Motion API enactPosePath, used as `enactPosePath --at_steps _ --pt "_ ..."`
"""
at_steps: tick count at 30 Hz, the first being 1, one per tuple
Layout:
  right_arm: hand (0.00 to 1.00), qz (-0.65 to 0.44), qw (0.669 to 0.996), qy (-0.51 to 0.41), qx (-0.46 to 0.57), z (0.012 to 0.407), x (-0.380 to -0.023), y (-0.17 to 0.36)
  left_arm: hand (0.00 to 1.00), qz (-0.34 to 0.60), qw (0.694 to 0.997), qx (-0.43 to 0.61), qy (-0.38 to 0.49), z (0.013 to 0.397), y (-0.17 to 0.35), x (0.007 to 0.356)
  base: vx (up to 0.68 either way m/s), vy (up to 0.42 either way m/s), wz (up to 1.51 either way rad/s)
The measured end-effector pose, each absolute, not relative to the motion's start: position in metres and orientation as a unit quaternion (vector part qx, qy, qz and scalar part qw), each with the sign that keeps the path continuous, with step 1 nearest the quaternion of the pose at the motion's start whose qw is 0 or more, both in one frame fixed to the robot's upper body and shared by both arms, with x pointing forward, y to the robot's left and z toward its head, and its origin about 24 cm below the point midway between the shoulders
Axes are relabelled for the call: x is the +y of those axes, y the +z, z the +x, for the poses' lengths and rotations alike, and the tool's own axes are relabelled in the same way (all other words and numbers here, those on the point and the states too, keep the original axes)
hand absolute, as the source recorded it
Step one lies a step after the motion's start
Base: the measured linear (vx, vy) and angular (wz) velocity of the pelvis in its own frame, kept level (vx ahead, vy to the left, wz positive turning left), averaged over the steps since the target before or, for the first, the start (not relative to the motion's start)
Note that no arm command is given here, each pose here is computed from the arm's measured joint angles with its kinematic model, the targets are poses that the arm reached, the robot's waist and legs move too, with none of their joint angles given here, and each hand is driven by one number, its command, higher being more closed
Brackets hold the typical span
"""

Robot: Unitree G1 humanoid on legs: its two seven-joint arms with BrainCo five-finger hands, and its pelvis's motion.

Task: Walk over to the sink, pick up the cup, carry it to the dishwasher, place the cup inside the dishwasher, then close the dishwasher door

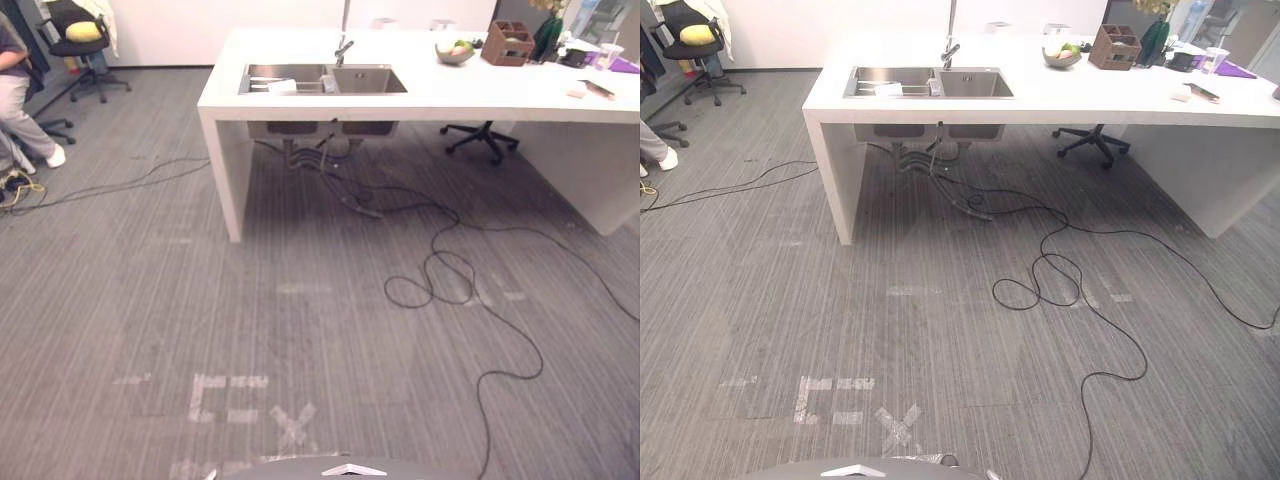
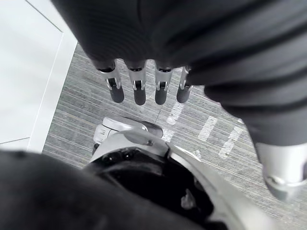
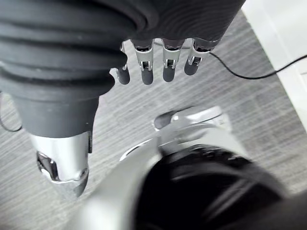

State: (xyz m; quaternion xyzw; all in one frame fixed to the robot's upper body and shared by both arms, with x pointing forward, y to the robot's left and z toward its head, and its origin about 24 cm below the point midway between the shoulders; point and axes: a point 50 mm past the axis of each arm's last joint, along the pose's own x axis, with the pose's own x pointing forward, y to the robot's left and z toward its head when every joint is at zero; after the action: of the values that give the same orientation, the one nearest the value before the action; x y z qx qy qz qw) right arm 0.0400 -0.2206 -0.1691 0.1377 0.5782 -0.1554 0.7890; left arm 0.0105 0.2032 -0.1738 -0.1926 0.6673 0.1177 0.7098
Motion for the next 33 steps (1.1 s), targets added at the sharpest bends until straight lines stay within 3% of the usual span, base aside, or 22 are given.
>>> enactPosePath --at_steps 2,7,19,33 --pt "0.0 0.131 0.806 -0.145 0.559 0.055 -0.22 -0.167 0.0 -0.187 0.719 0.659 0.118 0.014 -0.174 0.204 0.0 -0.002 0.06" --pt "0.0 0.142 0.808 -0.124 0.558 0.062 -0.216 -0.167 0.0 -0.163 0.736 0.644 0.127 0.021 -0.173 0.208 -0.04 -0.007 0.03" --pt "0.0 0.186 0.792 -0.048 0.58 0.06 -0.205 -0.168 0.0 -0.087 0.763 0.619 0.165 0.028 -0.172 0.215 -0.04 -0.01 0.0" --pt "0.0 0.203 0.789 -0.032 0.579 0.062 -0.198 -0.168 0.0 -0.036 0.775 0.6 0.195 0.032 -0.17 0.22 -0.01 -0.004 0.0"
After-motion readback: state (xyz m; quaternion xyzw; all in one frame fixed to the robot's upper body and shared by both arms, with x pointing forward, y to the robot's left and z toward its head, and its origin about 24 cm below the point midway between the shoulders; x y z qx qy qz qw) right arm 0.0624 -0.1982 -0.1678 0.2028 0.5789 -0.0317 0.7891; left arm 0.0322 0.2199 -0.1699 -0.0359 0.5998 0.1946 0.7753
